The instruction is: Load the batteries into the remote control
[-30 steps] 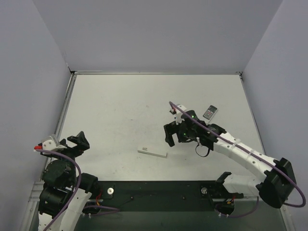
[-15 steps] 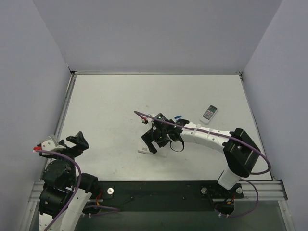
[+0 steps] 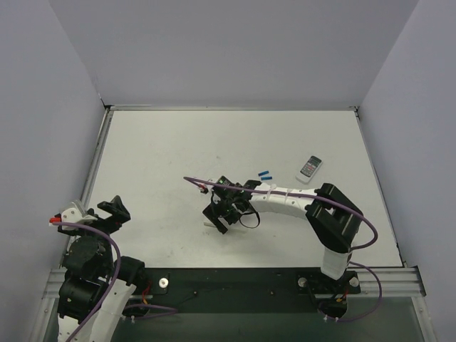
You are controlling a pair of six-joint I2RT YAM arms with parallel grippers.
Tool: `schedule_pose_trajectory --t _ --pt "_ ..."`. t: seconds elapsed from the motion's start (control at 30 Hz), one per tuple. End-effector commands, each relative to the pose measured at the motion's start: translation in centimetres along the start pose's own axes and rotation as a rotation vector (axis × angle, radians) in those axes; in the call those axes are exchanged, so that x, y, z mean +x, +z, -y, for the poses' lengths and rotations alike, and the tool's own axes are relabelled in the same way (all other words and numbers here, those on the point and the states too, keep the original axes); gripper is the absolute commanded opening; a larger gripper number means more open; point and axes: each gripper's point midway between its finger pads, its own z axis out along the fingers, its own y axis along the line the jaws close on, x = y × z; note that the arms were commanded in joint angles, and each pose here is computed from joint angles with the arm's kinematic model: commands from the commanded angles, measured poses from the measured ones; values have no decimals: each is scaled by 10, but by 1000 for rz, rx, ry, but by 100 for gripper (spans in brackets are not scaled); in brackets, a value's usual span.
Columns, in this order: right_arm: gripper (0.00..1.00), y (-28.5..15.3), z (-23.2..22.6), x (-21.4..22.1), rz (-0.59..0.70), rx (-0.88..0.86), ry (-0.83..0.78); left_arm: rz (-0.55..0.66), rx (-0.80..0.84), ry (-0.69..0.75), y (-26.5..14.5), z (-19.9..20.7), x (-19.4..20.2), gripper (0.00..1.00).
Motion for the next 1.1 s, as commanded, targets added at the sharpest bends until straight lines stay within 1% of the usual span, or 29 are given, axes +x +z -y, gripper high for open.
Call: schedule_pose_trajectory --t 0.0,0.07,0.17,0.2,0.27,0.37,0.4,0.5,0.53,0.57,0.6,0.63,0.67,0.73,0.77,0.8,0.83,0.87,0.9,0.97,1.0,1.07 --pt "80 5 8 0 -28 48 5 110 19 -77 -17 -8 -25 97" --pt "77 9 10 5 -47 63 -1 108 16 -78 -17 -9 -25 97" --pt "66 12 15 10 -62 87 -4 109 3 -84 -17 -11 -25 97" --pt "59 12 16 11 -64 93 -1 109 0 -83 -17 -12 -25 98" --pt "54 14 17 13 -73 97 8 106 -3 -83 -17 -12 -23 97" --pt "40 13 22 18 -84 126 31 105 -3 -84 -18 -13 -24 97" --pt "31 13 25 25 -96 138 42 106 -8 -88 -18 -13 -24 97" --pt "17 7 40 33 -93 173 151 107 -17 -91 -18 -15 -24 97" --pt "14 4 47 40 -98 182 190 104 -20 -90 -18 -16 -23 97" --pt "11 2 60 46 -100 203 278 108 -16 -93 -18 -15 -24 97" --pt "7 0 68 52 -101 217 329 105 -22 -93 -18 -16 -23 97" --pt "6 -6 76 53 -84 228 377 104 -24 -92 -18 -17 -23 97" --pt "4 -10 97 71 -100 284 462 106 -25 -94 -19 -17 -24 97" --pt "3 -22 116 81 -74 337 602 107 -27 -96 -19 -17 -24 97" --pt "3 -25 125 98 -92 371 665 106 -27 -95 -18 -17 -23 97" --pt "3 -32 144 112 -91 420 791 107 -27 -96 -19 -17 -24 97" --pt "3 -40 155 118 -74 442 855 106 -25 -96 -19 -17 -24 97" --pt "3 -42 159 137 -98 467 911 107 -27 -96 -19 -17 -24 97" --pt "4 -50 176 153 -101 512 1006 106 -27 -95 -18 -17 -23 98" --pt "5 -60 188 169 -92 556 1116 106 -28 -97 -19 -17 -24 97" --pt "6 -69 200 191 -117 609 1200 106 -30 -97 -19 -17 -23 97" --pt "6 -79 208 206 -114 650 1304 106 -32 -99 -19 -18 -24 97"
